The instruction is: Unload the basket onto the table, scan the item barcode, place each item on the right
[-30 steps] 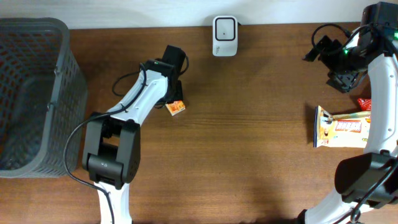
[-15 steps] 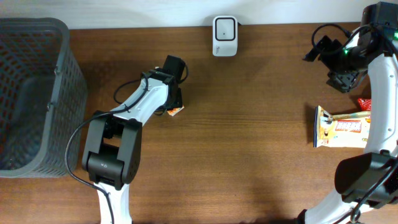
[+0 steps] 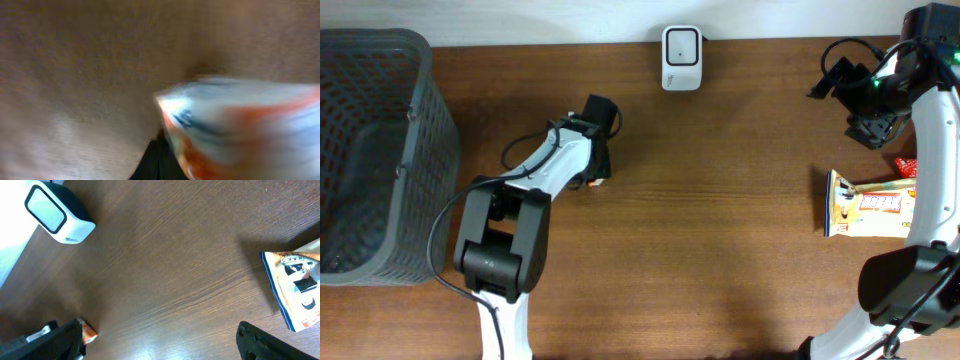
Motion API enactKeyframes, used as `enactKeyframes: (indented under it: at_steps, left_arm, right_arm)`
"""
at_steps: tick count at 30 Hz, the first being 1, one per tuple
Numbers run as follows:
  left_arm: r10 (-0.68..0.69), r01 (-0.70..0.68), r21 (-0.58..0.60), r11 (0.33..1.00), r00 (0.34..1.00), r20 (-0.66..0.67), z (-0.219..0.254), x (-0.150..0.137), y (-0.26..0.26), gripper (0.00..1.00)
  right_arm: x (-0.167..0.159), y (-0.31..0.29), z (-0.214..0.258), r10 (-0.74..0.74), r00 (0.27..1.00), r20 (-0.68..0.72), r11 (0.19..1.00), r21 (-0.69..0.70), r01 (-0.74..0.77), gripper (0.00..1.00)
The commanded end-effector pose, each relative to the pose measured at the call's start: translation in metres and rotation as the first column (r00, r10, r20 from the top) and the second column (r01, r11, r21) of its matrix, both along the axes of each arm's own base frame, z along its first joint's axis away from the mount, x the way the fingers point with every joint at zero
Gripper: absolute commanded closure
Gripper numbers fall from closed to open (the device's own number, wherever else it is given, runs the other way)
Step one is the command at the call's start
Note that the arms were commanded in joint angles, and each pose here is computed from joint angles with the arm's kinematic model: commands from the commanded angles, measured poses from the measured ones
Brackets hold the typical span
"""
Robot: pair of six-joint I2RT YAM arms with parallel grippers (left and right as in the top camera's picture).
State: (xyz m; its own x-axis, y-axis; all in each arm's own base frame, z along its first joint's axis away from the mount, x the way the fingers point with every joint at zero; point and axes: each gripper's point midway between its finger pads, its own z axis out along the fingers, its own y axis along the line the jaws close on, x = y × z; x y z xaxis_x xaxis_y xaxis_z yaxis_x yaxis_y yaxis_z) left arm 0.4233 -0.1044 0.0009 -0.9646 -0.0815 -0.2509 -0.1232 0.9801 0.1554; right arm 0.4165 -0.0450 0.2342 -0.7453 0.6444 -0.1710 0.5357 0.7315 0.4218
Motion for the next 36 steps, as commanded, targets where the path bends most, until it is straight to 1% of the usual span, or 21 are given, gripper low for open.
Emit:
enactKeyframes:
  at_steps: [1,8,11,14,17,18,19,20,21,23,24,25,30,31,32,33,34,35,36]
  left_arm:
    - [0.017,-0.012,0.044,0.999,0.995,-0.100,-0.035,-0.022,0.011,1.00]
    - [0.016,-0.013,0.037,0.999,0.996,-0.084,-0.030,-0.016,0.009,1.00]
    - [0.016,-0.013,0.039,0.999,0.996,-0.089,-0.009,-0.008,0.006,1.00]
    - [0.016,-0.014,0.030,0.999,0.998,-0.065,0.036,0.011,0.000,1.00]
    - [0.015,-0.015,0.010,1.000,1.000,-0.007,0.098,0.029,-0.007,1.00]
    - [0.015,-0.015,0.000,1.000,1.000,0.018,0.117,0.034,-0.008,0.94]
    - [0.015,-0.014,-0.009,1.000,0.999,0.041,0.132,0.038,-0.010,0.69]
    - [0.015,-0.014,-0.017,1.000,0.998,0.064,0.143,0.041,-0.011,0.37]
    - [0.015,-0.014,-0.021,1.000,0.997,0.077,0.149,0.043,-0.012,0.24]
    - [0.015,-0.014,-0.021,1.000,0.997,0.076,0.152,0.043,-0.011,0.18]
    - [0.015,-0.014,-0.017,1.000,0.998,0.064,0.150,0.040,-0.011,0.07]
    - [0.015,-0.014,-0.013,1.000,0.998,0.053,0.148,0.038,-0.010,0.00]
    - [0.027,-0.026,-0.016,1.000,0.998,0.063,0.147,0.043,-0.006,0.01]
    - [0.032,-0.031,-0.018,0.999,0.997,0.067,0.147,0.045,-0.004,0.01]
    - [0.042,-0.041,-0.019,0.999,0.997,0.071,0.148,0.046,0.001,0.01]
    - [0.055,-0.053,-0.019,0.998,0.996,0.071,0.148,0.048,0.007,0.01]
    - [0.064,-0.062,-0.019,0.998,0.995,0.071,0.148,0.048,0.011,0.01]
    - [0.074,-0.072,-0.019,0.997,0.995,0.071,0.148,0.049,0.016,0.01]
    - [0.083,-0.082,-0.019,0.996,0.994,0.071,0.148,0.050,0.020,0.01]
  right_arm:
    - [0.000,0.003,0.005,0.010,1.000,0.014,1.000,0.003,-0.010,0.02]
    - [0.000,0.003,0.005,0.009,1.000,0.015,1.000,0.002,-0.010,0.02]
    - [0.000,0.003,0.005,0.009,1.000,0.015,1.000,0.002,-0.010,0.02]
    - [0.000,0.003,0.005,0.010,1.000,0.014,1.000,0.003,-0.010,0.02]
    - [0.000,0.003,0.005,0.009,1.000,0.014,1.000,0.003,-0.010,0.02]
    - [0.000,0.003,0.005,0.009,1.000,0.015,1.000,0.002,-0.010,0.02]
    - [0.000,0.003,0.005,0.010,1.000,0.015,1.000,0.003,-0.010,0.02]
    - [0.000,0.003,0.005,0.010,1.000,0.015,1.000,0.003,-0.010,0.02]
    - [0.000,0.003,0.005,0.009,1.000,0.014,1.000,0.003,-0.010,0.01]
    - [0.000,0.003,0.005,0.009,1.000,0.014,1.000,0.003,-0.010,0.02]
    - [0.000,0.003,0.005,0.010,1.000,0.015,1.000,0.003,-0.010,0.02]
    - [0.000,0.003,0.005,0.010,1.000,0.015,1.000,0.003,-0.010,0.02]
    - [0.007,0.004,0.009,-0.005,0.999,0.043,1.000,0.014,0.004,0.02]
    - [0.011,0.005,0.011,-0.017,0.998,0.055,0.999,0.029,0.016,0.02]
    - [0.014,0.009,0.014,-0.048,0.997,0.062,0.996,0.074,0.043,0.02]
    - [0.011,0.019,0.016,-0.027,0.998,0.055,0.992,0.128,0.020,0.02]
    - [0.009,0.024,0.015,-0.005,0.999,0.050,0.991,0.131,-0.002,0.00]
    - [0.007,0.028,0.013,0.010,0.999,0.042,0.992,0.128,-0.016,0.06]
    - [0.007,0.036,0.011,0.031,0.999,0.033,0.991,0.127,-0.035,0.07]
